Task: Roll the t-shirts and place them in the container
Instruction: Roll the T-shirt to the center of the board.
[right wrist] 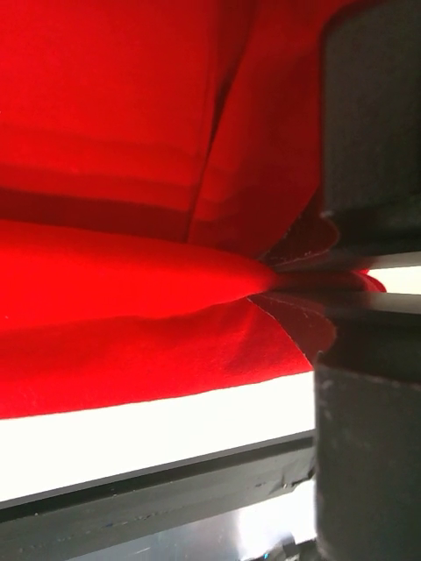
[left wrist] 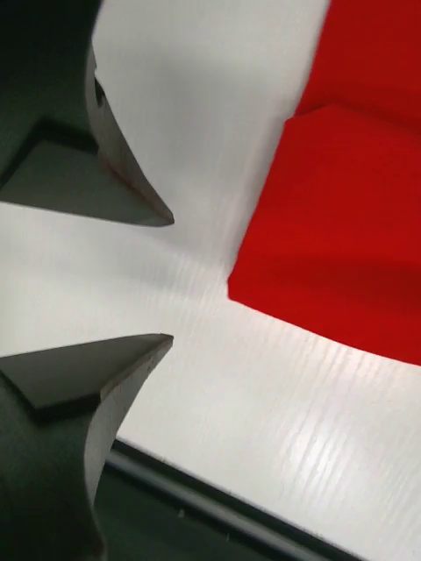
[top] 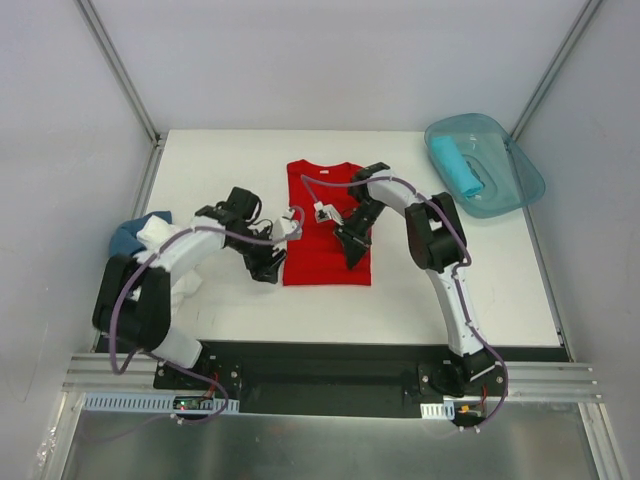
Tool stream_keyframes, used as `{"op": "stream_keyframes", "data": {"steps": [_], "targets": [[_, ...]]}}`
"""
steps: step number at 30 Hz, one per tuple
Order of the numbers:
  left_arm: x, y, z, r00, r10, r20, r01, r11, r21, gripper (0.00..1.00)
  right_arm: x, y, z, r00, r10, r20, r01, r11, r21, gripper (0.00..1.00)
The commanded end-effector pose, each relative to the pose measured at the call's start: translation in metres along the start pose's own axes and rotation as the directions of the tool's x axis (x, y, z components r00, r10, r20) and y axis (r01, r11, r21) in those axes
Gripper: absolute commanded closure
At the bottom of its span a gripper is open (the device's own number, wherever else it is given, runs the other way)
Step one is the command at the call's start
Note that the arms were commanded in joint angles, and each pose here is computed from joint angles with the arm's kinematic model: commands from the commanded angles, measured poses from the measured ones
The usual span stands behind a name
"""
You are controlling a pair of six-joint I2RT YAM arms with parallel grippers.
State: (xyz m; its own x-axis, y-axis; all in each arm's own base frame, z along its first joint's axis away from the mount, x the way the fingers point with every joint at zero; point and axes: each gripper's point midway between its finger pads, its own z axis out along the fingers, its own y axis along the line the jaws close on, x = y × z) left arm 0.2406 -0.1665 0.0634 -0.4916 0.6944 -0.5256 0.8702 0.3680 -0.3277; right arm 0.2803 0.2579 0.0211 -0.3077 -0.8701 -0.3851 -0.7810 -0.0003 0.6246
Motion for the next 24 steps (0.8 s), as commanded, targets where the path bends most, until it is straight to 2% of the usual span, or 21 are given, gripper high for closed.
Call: {"op": "stream_keyframes", "data": {"steps": [1,2,3,5,9,13,16,20,21,22,23,24], "targets": [[-0.022,0.0,-0.006,0.942,0.332,0.059,-0.314,0.927,-0.206,0.44,0.024,0.041,-0.003,0.958,0.221,-0.185,-0.243,0.964,-0.106,0.87],[-0.038,0.002,-0.002,0.901,0.429,0.062,-0.398,0.875,-0.275,0.41,0.025,0.038,-0.002,0.952,0.239,-0.193,-0.261,0.96,-0.099,0.86],[-0.03,0.002,0.006,0.883,0.467,0.042,-0.437,0.852,-0.288,0.36,0.024,0.035,-0.001,0.949,0.245,-0.199,-0.269,0.958,-0.1,0.86],[-0.043,0.001,0.012,0.82,0.571,0.042,-0.527,0.781,-0.336,0.35,0.025,0.037,-0.001,0.938,0.269,-0.217,-0.3,0.946,-0.124,0.86],[-0.052,0.001,0.03,0.741,0.671,0.013,-0.623,0.694,-0.36,0.34,0.026,0.038,0.001,0.937,0.263,-0.231,-0.296,0.947,-0.122,0.86],[-0.045,0.004,0.052,0.732,0.681,-0.03,-0.65,0.685,-0.329,0.34,0.026,0.039,0.002,0.936,0.26,-0.237,-0.294,0.948,-0.122,0.86],[-0.037,0.0,0.064,0.716,0.697,-0.047,-0.678,0.677,-0.287,0.39,0.026,0.038,0.002,0.937,0.258,-0.236,-0.292,0.949,-0.122,0.86],[-0.021,-0.005,0.074,0.678,0.732,-0.075,-0.725,0.648,-0.232,0.5,0.027,0.038,0.001,0.937,0.258,-0.236,-0.292,0.949,-0.123,0.85],[-0.017,-0.006,0.077,0.672,0.736,-0.083,-0.733,0.645,-0.217,0.6,0.027,0.038,0.002,0.937,0.257,-0.237,-0.291,0.949,-0.123,0.84],[-0.012,-0.006,0.082,0.669,0.736,-0.101,-0.739,0.645,-0.195,0.65,0.027,0.038,0.002,0.937,0.258,-0.238,-0.292,0.948,-0.124,0.82],[-0.01,-0.007,0.083,0.674,0.73,-0.114,-0.737,0.654,-0.169,0.69,0.026,0.039,0.001,0.938,0.254,-0.234,-0.288,0.95,-0.123,0.69],[-0.005,-0.007,0.087,0.686,0.717,-0.125,-0.728,0.671,-0.142,0.83,0.026,0.039,0.001,0.941,0.25,-0.228,-0.283,0.951,-0.125,0.61]]}}
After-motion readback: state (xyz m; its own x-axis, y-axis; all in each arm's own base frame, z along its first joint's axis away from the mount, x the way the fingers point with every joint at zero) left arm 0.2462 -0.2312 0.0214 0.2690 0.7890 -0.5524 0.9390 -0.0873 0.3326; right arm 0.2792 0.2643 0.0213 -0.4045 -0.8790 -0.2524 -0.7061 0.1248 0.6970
